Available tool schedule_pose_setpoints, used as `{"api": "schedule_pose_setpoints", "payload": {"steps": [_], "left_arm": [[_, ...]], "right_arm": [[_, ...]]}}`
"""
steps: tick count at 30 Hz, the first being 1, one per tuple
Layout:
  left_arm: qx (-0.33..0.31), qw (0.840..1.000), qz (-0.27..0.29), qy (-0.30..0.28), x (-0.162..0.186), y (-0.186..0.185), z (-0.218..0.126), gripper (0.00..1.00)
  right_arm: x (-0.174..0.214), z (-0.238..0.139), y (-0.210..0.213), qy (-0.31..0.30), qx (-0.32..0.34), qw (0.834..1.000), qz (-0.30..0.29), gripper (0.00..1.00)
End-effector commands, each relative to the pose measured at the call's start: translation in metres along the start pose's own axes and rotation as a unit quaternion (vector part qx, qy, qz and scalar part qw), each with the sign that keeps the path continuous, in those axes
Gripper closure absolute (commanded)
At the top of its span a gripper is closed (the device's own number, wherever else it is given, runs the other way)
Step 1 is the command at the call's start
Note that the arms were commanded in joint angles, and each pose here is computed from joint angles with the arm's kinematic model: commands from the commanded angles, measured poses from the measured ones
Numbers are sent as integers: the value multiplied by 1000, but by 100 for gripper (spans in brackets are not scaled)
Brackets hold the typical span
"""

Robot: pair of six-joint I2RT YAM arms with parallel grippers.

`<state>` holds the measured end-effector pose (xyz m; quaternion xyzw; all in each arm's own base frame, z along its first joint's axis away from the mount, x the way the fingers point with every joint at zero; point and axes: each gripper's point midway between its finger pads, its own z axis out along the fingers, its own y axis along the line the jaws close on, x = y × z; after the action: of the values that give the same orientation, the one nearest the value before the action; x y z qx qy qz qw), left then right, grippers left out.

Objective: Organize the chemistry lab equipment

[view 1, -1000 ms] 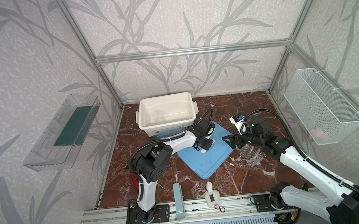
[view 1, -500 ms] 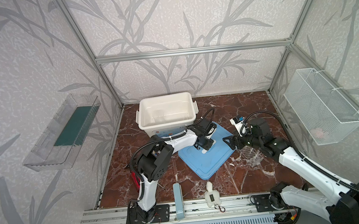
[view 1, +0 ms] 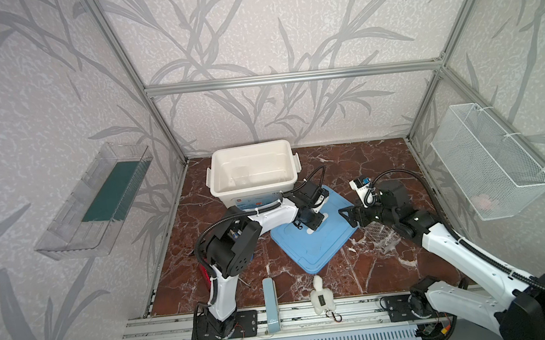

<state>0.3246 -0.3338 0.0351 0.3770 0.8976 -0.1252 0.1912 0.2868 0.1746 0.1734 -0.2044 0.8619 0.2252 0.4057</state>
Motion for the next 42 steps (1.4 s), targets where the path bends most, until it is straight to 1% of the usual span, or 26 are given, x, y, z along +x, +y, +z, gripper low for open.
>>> {"api": "schedule_pose_setpoints", "payload": {"steps": [1,3,6,7,10,11,13,15,18,22,26,29,30,33,37,38,42], "left_arm": [[24,999,16,25,16,-13,1,57],[17,999,20,36,18,-11,2,58],[23,1000,8,4,8,-13,-2,58],[20,1000,6,4,7,-12,-2,58],[-1,1000,15,25,12,-7,0,56],[-1,999,20,26,13,-10,1,55],[11,999,17,28,15,-16,1,49],[9,999,14,31,17,-15,2,47],[-22,999,19,46,24,-5,8,52],[-38,997,27,62,29,0,13,58],[-41,996,33,73,32,-2,18,59],[-62,993,51,90,37,-4,24,62],[-76,991,53,91,38,-2,25,62],[-75,993,41,80,37,-2,27,64],[-65,994,40,72,31,-6,25,72],[-65,995,39,68,28,-6,23,76],[-59,997,36,42,14,-10,11,76]], "right_arm": [[2,0,-5,-5,9,1000,2,17],[2,0,-6,-6,11,1000,1,18],[4,-1,-7,-4,14,1000,1,18],[4,-1,-7,-3,14,1000,0,18],[4,0,-9,-4,17,1000,1,18],[4,-1,-9,-5,16,1000,2,18],[4,-1,-9,-5,16,1000,2,17],[4,-2,-10,-5,19,1000,2,17],[3,-2,-11,-9,20,1000,3,16],[3,-4,-11,-11,21,1000,3,16],[4,-3,-12,-11,23,1000,2,16],[4,-4,-12,-12,25,1000,3,16],[3,-5,-12,-14,25,1000,2,16],[2,-7,-12,-16,25,1000,3,16],[0,-9,-12,-21,27,999,2,16],[0,-9,-12,-21,27,999,2,16],[1,-9,-12,-20,27,999,4,16]]}}
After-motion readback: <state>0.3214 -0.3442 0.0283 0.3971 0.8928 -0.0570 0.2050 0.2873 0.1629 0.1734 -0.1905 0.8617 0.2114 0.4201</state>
